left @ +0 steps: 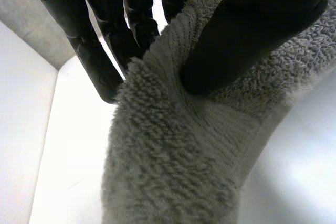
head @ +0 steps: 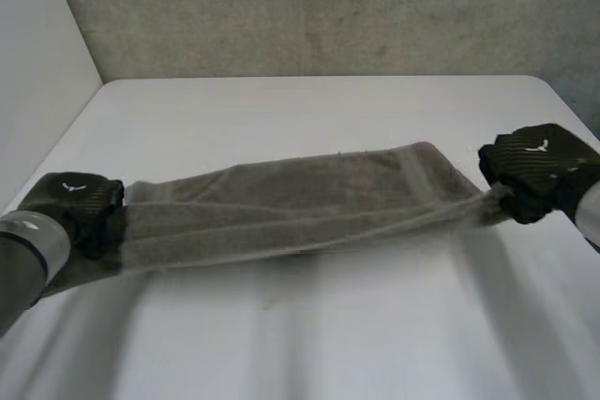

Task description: Fold the towel.

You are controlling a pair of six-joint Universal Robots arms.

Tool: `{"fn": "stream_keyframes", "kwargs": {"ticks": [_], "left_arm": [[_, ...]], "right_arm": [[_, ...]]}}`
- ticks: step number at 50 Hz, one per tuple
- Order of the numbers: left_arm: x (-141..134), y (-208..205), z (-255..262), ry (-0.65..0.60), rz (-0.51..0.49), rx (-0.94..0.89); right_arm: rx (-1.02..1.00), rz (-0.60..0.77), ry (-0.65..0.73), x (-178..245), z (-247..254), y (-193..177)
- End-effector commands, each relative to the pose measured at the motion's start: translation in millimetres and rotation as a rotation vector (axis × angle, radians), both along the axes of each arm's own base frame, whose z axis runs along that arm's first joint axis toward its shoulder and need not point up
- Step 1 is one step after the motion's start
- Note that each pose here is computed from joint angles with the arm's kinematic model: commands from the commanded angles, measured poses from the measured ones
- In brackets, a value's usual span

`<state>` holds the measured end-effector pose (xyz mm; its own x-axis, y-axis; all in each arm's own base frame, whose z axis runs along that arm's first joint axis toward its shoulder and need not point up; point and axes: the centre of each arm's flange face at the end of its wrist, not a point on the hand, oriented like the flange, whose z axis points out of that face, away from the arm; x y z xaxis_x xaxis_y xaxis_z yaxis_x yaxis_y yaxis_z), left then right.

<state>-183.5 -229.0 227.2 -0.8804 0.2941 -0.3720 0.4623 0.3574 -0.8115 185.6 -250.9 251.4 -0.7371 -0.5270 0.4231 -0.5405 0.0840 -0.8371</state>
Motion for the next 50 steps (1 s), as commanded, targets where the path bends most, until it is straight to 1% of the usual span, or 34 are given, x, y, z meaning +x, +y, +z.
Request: {"fn": "stream_keyframes", "kwargs": {"ticks": [1, 5, 8, 10, 11, 13, 15, 16, 18, 19, 20, 21, 22, 23, 24, 25, 26, 27, 29, 30, 31, 32, 34, 38, 40, 41, 42, 43, 44, 45, 46, 48, 49, 50], "left_arm": [[15, 4, -20, -0.036, 0.048, 0.166], [13, 8, -42, -0.058, 0.039, 0.268], [13, 8, -49, -0.064, 0.038, 0.294], [12, 3, -58, -0.069, 0.038, 0.322], [11, -2, -61, -0.072, 0.038, 0.330], [10, -9, -62, -0.071, 0.038, 0.324], [5, -28, -57, -0.068, 0.036, 0.281], [5, -28, -57, -0.068, 0.036, 0.281], [-3, -57, -37, -0.042, 0.027, 0.169], [-3, -57, -36, -0.042, 0.027, 0.169], [-9, -74, -21, -0.021, 0.026, 0.093], [-9, -74, -21, -0.021, 0.026, 0.093], [-14, -92, -1, 0.004, 0.025, 0.006], [-22, -108, 21, 0.027, 0.014, -0.089], [-22, -108, 21, 0.028, 0.014, -0.090], [-32, -122, 49, 0.060, 0.000, -0.203], [-37, -135, 79, 0.104, -0.003, -0.327], [-37, -135, 79, 0.104, -0.003, -0.329], [-42, -151, 136, 0.217, 0.004, -0.578], [-42, -151, 136, 0.217, 0.005, -0.579], [-42, -154, 155, 0.266, 0.006, -0.671], [-42, -154, 156, 0.266, 0.006, -0.672], [-41, -155, 174, 0.336, 0.010, -0.772], [-40, -150, 169, 0.356, 0.011, -0.751], [-37, -145, 139, 0.337, 0.019, -0.647], [-37, -145, 138, 0.337, 0.019, -0.646], [-37, -143, 121, 0.323, 0.022, -0.590], [-37, -143, 120, 0.323, 0.022, -0.590], [-36, -140, 101, 0.306, 0.026, -0.527], [-36, -137, 81, 0.290, 0.031, -0.471], [-36, -137, 81, 0.290, 0.031, -0.470], [-34, -131, 42, 0.260, 0.038, -0.364], [-34, -131, 41, 0.260, 0.038, -0.364], [-34, -128, 22, 0.247, 0.042, -0.317]], "right_arm": [[0.018, 0.003, 0.131, -21, -20, 22], [0.036, 0.022, 0.152, -21, -27, 26], [0.094, 0.049, 0.153, -18, -42, 25], [0.156, 0.053, 0.159, -18, -58, 12], [0.156, 0.053, 0.159, -18, -58, 12], [0.146, 0.058, 0.173, -15, -59, -7], [0.120, 0.067, 0.173, -11, -56, -18], [0.120, 0.067, 0.173, -11, -55, -18], [0.040, 0.080, 0.175, 3, -41, -41], [0.040, 0.080, 0.175, 3, -41, -41], [-0.004, 0.077, 0.176, 10, -32, -51], [-0.080, 0.067, 0.167, 22, -15, -64], [-0.081, 0.067, 0.167, 23, -14, -64], [-0.182, 0.043, 0.143, 34, 9, -76], [-0.311, 0.007, 0.099, 42, 39, -89], [-0.313, 0.006, 0.099, 42, 39, -89], [-0.460, -0.030, 0.041, 47, 70, -99], [-0.461, -0.030, 0.041, 47, 70, -99], [-0.734, -0.064, -0.076, 53, 118, -112], [-0.736, -0.065, -0.076, 53, 118, -112], [-0.841, -0.076, -0.119, 51, 135, -114], [-0.918, -0.083, -0.159, 50, 148, -112], [-0.941, -0.077, -0.181, 50, 152, -106], [-0.883, -0.054, -0.178, 49, 137, -99], [-0.795, -0.016, -0.155, 51, 108, -94], [-0.795, -0.016, -0.155, 51, 108, -94], [-0.741, 0.006, -0.140, 51, 89, -91], [-0.686, 0.027, -0.127, 52, 70, -86], [-0.685, 0.027, -0.127, 52, 70, -86], [-0.630, 0.041, -0.115, 52, 52, -81], [-0.630, 0.041, -0.115, 52, 52, -81], [-0.527, 0.056, -0.094, 50, 19, -70], [-0.526, 0.056, -0.094, 50, 18, -70], [-0.479, 0.062, -0.085, 49, 4, -64]]}}
